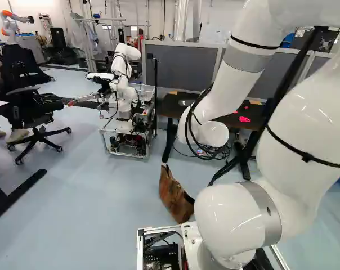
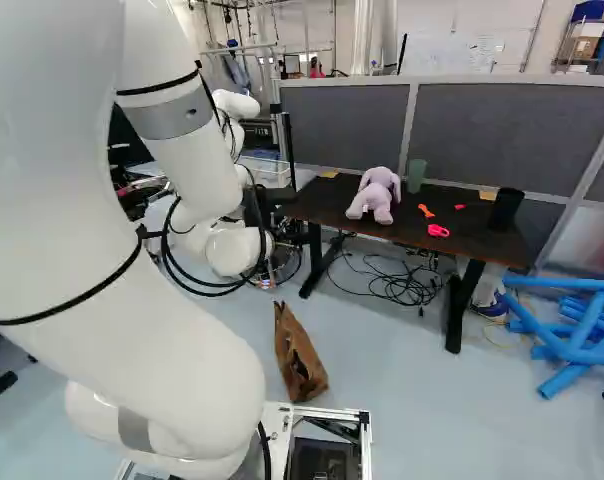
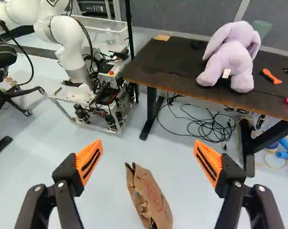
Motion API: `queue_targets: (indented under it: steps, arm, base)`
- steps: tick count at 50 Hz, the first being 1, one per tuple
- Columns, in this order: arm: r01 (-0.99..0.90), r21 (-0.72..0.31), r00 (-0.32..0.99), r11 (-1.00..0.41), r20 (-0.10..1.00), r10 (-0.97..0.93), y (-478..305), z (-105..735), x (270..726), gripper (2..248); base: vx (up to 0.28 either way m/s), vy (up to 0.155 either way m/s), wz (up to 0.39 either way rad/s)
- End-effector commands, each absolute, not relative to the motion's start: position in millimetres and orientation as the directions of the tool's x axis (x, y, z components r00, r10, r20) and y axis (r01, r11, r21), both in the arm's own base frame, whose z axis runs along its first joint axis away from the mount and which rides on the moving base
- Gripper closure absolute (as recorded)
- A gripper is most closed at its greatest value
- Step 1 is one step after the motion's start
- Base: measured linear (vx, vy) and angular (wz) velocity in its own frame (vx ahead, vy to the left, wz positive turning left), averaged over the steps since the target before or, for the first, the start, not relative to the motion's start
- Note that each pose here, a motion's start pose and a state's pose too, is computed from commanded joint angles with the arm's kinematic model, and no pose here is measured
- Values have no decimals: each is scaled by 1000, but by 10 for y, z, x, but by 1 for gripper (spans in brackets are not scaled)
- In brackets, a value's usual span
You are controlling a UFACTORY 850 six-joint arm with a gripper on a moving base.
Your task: Pick up the bag on the ground and place it on the table
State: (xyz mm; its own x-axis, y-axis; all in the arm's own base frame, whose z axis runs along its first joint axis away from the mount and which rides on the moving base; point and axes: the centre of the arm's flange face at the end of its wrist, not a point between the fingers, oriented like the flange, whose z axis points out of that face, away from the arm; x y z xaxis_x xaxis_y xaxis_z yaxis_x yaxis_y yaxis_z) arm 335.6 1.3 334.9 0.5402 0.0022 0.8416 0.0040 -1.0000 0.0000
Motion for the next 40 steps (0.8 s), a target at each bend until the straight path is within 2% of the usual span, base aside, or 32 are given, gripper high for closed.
queue_targets:
  steps: [40]
  arm:
    - [38,0,760,-999,649,29,142,2795,3717,3]
  base:
    - [0,0,0]
